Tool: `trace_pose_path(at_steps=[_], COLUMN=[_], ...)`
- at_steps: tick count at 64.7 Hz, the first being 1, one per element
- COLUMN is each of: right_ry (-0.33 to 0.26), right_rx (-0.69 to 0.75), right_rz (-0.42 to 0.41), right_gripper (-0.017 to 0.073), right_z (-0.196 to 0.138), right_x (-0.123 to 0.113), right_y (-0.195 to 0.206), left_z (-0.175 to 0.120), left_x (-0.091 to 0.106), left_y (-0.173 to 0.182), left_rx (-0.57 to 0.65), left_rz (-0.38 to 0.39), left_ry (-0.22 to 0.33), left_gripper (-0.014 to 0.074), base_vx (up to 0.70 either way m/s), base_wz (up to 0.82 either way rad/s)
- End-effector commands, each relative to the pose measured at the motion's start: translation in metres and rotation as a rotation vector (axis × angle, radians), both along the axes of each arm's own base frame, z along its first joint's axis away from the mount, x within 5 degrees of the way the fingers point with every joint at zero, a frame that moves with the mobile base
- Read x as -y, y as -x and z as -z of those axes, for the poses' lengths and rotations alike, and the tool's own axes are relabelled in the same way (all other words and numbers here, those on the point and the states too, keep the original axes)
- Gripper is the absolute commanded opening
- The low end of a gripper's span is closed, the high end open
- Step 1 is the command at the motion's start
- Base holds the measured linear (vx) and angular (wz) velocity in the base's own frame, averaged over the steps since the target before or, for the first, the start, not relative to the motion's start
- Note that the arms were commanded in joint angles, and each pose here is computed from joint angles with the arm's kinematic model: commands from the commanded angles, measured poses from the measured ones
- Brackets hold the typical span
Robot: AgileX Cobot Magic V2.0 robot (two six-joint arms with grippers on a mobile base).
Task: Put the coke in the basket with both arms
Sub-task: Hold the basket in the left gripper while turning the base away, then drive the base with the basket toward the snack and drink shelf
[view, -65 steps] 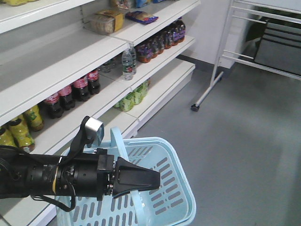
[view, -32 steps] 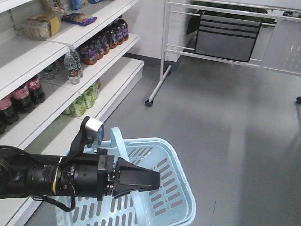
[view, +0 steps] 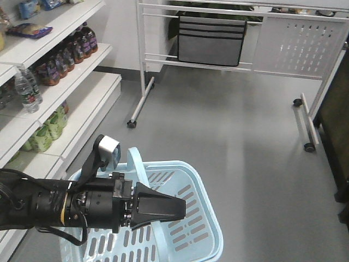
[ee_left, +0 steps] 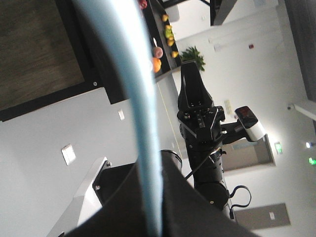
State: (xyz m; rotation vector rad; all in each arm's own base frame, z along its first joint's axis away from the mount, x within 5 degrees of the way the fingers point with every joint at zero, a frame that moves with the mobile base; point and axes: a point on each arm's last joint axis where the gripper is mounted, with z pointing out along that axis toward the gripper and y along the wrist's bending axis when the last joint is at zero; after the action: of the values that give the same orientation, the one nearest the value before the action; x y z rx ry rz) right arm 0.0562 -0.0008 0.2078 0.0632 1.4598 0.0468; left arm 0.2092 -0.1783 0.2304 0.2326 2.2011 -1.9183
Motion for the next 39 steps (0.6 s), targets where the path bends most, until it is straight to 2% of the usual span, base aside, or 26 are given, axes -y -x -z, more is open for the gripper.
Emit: trace_pose_path(at_steps=[1,20,39], right_ry=[0.013,0.013,0.013], right_rx=[0.07,0.07,0.07], right_rz=[0.005,0.005,0.005], right_gripper=[-0.0005,-0.0005,-0.0005], right_z=[-0.0015,-0.0015,-0.0015], right_x=[0.0001,0.0001,0.0001], right_y=[0.001,0.001,0.001], left_z=[-0.0328,-0.0328,-0.0328], left_x=[0.0008,0.0008,0.0008], left_y=[0.0119,0.0119,0.0119], left_rx=[0.045,0.045,0.045], left_rz=[0.113,0.113,0.113], left_ry=[0.221,0.221,0.221], left_gripper=[-0.0007,-0.0007,-0.0007], base_vx=[0.12,0.14,0.18], base_wz=[-0.39,-0.32,-0.17])
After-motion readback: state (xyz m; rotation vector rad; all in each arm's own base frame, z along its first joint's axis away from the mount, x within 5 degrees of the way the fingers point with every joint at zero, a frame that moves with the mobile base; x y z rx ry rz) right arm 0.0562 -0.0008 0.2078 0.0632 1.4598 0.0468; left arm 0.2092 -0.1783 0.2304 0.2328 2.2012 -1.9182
